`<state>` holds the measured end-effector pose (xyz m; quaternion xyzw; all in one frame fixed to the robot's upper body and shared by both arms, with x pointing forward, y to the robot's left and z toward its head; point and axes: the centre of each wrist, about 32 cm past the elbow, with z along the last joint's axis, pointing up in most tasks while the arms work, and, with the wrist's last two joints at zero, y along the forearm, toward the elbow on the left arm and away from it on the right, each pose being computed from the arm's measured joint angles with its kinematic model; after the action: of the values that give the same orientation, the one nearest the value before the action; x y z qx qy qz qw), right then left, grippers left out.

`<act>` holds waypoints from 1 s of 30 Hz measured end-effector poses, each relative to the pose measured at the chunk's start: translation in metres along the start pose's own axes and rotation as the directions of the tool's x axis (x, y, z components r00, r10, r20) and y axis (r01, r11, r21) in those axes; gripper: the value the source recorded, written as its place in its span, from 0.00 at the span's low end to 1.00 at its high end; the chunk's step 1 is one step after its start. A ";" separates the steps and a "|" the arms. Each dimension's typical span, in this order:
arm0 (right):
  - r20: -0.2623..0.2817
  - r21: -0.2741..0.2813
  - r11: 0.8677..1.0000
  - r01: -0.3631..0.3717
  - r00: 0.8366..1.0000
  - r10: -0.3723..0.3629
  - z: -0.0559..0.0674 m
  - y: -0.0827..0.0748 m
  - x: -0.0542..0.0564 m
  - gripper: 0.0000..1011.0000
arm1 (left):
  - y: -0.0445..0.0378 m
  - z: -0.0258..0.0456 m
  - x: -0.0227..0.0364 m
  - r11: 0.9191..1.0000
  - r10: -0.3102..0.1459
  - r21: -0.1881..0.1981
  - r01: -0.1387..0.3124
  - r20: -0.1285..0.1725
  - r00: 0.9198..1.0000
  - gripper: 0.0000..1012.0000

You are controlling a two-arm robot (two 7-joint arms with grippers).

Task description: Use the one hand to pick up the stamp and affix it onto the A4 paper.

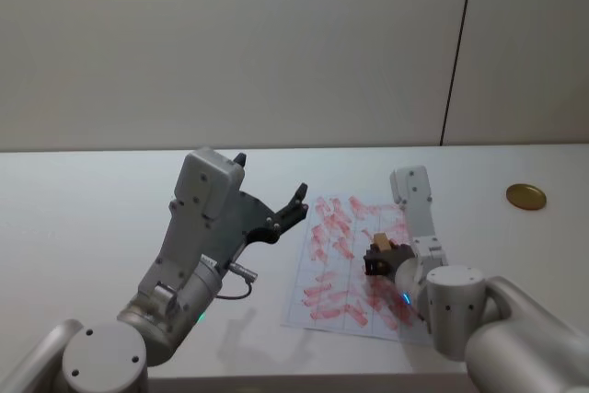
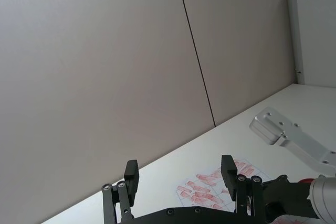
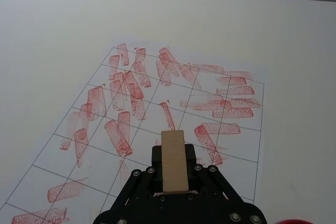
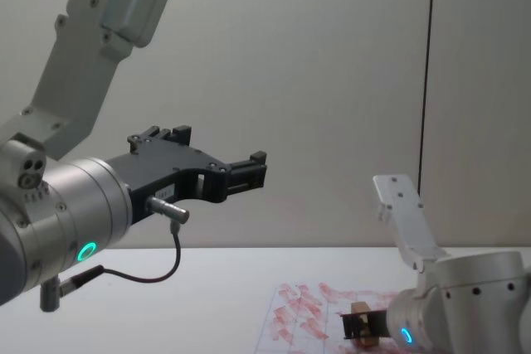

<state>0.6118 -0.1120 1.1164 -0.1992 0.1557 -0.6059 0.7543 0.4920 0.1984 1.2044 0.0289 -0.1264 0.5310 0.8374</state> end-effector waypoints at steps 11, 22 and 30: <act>0.002 -0.025 1.000 0.015 1.000 -0.015 0.002 0.012 -0.005 0.22 | 0.0000 0.0000 0.0000 1.000 0.000 0.000 0.000 0.000 1.000 0.98; 0.000 -0.051 0.998 0.022 1.000 -0.022 0.002 0.016 -0.007 0.22 | 0.0000 0.0000 0.0000 1.000 0.000 0.000 0.000 0.000 1.000 0.98; -0.002 -0.063 0.998 0.025 1.000 -0.025 0.001 0.016 -0.006 0.22 | 0.0000 0.0000 0.0000 1.000 0.000 0.000 0.000 0.000 1.000 0.98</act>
<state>0.6250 -0.1027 1.1095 -0.2240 0.1735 -0.6103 0.7397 0.4920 0.1984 1.2044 0.0289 -0.1264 0.5310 0.8374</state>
